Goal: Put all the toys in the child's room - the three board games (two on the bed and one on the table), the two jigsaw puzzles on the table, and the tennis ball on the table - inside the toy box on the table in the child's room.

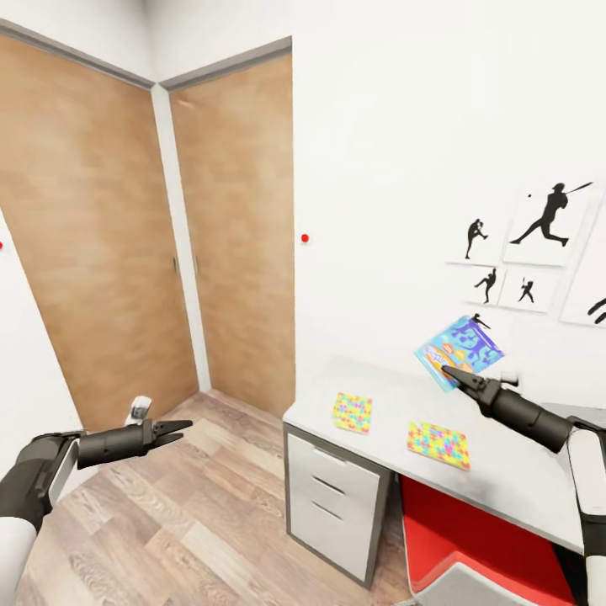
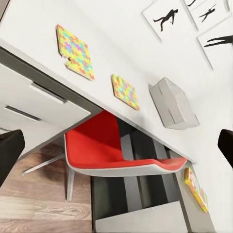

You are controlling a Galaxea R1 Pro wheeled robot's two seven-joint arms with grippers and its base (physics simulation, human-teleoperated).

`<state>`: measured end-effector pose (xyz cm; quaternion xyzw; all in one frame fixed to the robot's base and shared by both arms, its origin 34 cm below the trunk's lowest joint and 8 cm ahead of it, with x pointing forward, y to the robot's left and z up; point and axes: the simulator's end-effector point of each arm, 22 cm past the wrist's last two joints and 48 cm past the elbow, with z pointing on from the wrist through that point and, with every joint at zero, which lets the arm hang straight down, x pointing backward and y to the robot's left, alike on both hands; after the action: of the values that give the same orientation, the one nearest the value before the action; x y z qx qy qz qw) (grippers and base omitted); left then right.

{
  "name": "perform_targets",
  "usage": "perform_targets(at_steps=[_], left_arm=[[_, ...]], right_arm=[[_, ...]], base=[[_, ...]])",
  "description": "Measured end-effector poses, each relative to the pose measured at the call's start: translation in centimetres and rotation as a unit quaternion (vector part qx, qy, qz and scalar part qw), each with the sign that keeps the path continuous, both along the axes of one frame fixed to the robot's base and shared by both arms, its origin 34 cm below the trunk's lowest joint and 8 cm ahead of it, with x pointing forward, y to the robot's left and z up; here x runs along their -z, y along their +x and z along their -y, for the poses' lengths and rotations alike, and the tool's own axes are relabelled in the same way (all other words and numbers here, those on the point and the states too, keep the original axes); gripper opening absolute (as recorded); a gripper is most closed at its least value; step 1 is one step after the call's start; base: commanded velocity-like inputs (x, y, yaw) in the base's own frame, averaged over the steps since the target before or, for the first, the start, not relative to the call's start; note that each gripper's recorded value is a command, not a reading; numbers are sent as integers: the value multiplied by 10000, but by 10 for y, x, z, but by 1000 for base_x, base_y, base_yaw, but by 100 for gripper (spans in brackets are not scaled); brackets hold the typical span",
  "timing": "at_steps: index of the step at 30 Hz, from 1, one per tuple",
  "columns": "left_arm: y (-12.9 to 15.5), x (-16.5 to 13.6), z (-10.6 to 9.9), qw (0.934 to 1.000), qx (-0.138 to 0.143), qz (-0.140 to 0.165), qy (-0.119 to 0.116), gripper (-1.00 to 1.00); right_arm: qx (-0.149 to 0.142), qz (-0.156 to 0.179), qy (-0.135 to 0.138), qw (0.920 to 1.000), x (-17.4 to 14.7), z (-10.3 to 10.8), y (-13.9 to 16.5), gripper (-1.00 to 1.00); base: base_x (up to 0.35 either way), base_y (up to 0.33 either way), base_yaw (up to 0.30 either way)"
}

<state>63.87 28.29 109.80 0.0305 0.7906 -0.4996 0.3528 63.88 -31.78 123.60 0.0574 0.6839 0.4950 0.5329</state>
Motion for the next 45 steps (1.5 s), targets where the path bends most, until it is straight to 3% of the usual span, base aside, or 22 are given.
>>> perform_targets(at_steps=[7,25,34,45], left_arm=[[0,0,-1,10000,-5,-1,7,100],[0,1,-4,10000,-30,-12,12,100],[0,1,-4,10000,-36,-15,13,100],[1,1,-5,10000,-31,50,42,100]], right_arm=[[460,-680,31,9966,23,45,37,-100],[786,-974,197,9919,42,88,34,-100],[794,-941,223,9921,39,89,33,-100],[806,-953,217,9919,41,90,33,-100]], base=[[0,0,-287],[103,40,-247],[147,23,-74],[108,9,-258]])
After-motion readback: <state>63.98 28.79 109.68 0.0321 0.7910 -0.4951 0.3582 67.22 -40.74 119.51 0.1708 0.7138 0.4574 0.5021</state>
